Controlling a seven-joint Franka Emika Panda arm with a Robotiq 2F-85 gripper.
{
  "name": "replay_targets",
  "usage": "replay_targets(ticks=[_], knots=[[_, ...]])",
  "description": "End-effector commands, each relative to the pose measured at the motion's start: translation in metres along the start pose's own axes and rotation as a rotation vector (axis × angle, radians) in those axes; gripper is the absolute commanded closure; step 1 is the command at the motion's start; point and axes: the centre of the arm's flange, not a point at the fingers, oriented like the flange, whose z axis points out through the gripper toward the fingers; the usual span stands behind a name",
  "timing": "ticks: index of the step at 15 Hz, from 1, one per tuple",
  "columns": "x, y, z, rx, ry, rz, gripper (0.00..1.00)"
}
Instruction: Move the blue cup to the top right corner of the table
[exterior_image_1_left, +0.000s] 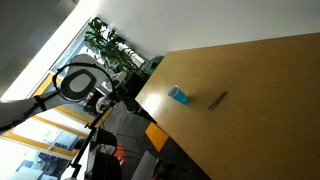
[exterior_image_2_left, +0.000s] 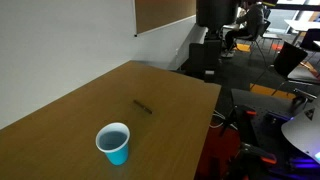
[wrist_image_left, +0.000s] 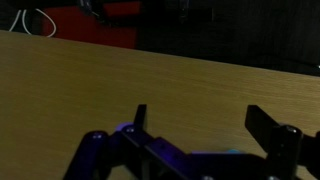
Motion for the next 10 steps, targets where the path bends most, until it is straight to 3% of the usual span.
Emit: replay_targets(ticks=[1, 6, 10], knots=[[0.000, 0.000, 0.000, 0.000, 0.000, 0.000, 0.00], [0.000, 0.000, 0.000, 0.000, 0.000, 0.000, 0.00], [0.012, -0.021, -0.003, 0.008, 0.085, -0.017, 0.00]])
